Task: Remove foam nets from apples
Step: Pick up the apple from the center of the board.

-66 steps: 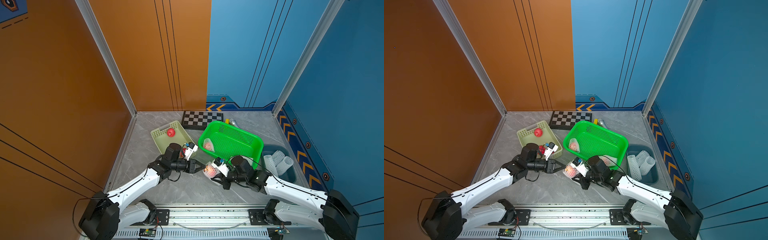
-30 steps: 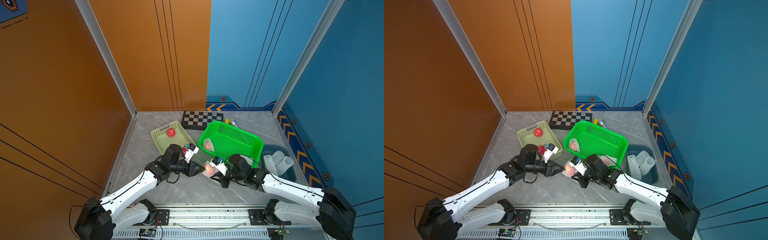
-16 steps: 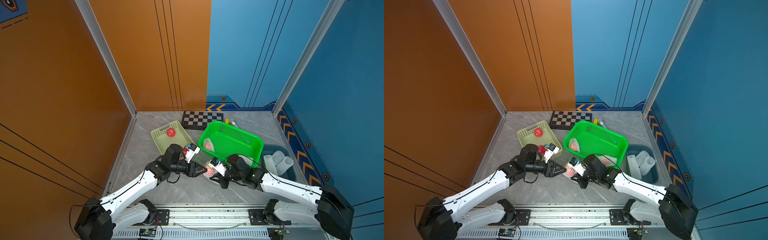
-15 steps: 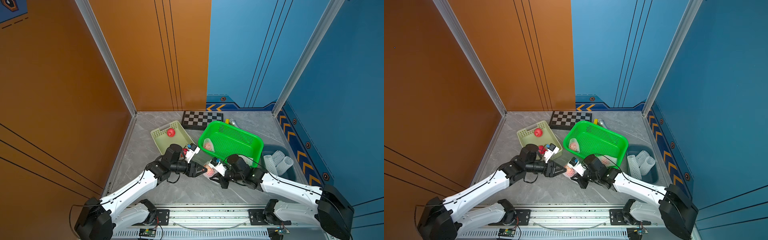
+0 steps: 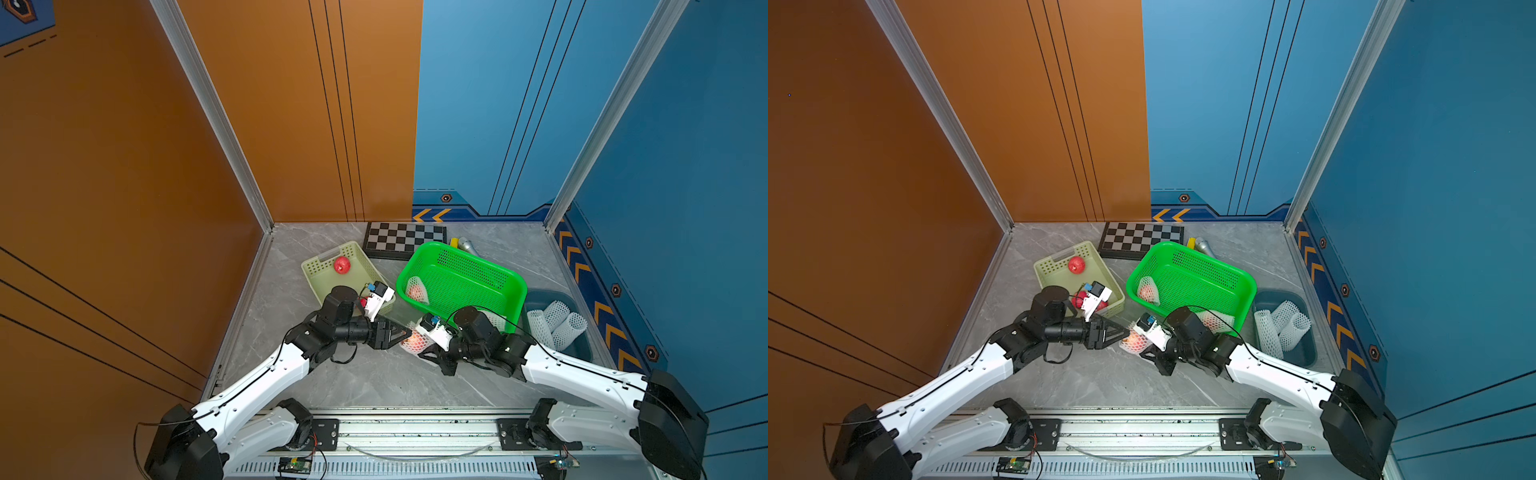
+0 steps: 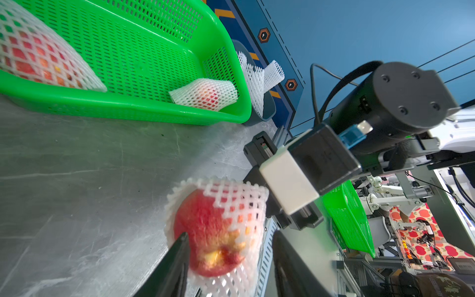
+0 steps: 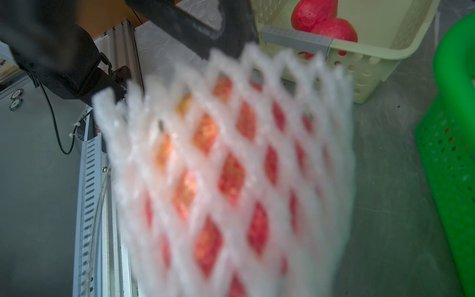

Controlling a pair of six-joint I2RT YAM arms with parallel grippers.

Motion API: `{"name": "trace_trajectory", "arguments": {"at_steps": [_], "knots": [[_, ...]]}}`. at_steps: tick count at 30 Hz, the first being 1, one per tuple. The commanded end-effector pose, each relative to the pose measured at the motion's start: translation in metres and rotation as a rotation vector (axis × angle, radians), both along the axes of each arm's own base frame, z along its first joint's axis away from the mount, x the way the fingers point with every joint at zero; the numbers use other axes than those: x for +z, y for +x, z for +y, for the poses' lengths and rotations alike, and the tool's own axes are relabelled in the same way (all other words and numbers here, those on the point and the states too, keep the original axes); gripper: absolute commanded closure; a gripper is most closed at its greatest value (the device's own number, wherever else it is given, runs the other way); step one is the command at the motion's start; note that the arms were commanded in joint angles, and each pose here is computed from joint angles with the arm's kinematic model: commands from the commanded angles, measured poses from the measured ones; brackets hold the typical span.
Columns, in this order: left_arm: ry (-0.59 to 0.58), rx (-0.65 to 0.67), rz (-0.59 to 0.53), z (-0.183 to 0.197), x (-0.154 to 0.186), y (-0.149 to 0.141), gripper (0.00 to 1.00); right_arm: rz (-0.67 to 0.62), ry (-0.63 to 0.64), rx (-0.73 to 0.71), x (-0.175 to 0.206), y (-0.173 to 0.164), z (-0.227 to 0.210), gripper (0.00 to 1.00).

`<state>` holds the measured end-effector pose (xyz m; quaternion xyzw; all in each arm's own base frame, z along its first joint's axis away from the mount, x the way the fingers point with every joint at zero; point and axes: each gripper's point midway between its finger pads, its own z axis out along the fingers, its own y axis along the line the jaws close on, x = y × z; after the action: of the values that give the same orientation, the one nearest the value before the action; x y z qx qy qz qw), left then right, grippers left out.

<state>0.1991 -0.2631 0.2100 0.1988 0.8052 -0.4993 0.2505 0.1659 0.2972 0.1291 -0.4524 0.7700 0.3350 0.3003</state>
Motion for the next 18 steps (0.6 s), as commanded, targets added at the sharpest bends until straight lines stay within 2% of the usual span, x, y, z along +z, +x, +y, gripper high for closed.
{"name": "trace_trajectory", "arguments": {"at_steps": [1, 3, 5, 7, 8, 9, 10, 13, 18], "knots": [[-0.006, 0.059, -0.025, 0.010, 0.007, 0.009, 0.46, -0.027, 0.001, -0.011, 0.003, 0.005, 0.003, 1.00], [0.023, 0.148, -0.028, 0.026, 0.003, 0.019, 0.38, 0.023, -0.058, -0.057, -0.014, 0.005, -0.002, 0.99], [0.028, 0.243, -0.031, 0.046, 0.002, 0.029, 0.29, 0.055, -0.119, -0.118, -0.035, 0.003, -0.008, 0.94], [0.013, 0.309, -0.038, 0.060, 0.004, 0.036, 0.21, 0.046, -0.178, -0.156, -0.052, -0.003, -0.012, 0.83], [0.006, 0.329, -0.048, 0.064, 0.007, 0.039, 0.18, 0.038, -0.209, -0.170, -0.057, -0.006, -0.013, 0.74], [0.001, 0.338, -0.051, 0.066, 0.008, 0.041, 0.17, 0.038, -0.225, -0.170, -0.062, -0.009, -0.013, 0.61], [-0.002, 0.342, -0.051, 0.067, 0.009, 0.042, 0.15, 0.032, -0.249, -0.183, -0.066, -0.011, -0.014, 0.39], [-0.006, 0.337, -0.035, 0.066, 0.006, 0.046, 0.07, -0.004, -0.304, -0.200, -0.071, -0.016, -0.017, 0.01], [-0.022, 0.330, -0.029, 0.064, 0.005, 0.047, 0.05, -0.043, -0.316, -0.202, -0.064, -0.017, -0.022, 0.00]]}}
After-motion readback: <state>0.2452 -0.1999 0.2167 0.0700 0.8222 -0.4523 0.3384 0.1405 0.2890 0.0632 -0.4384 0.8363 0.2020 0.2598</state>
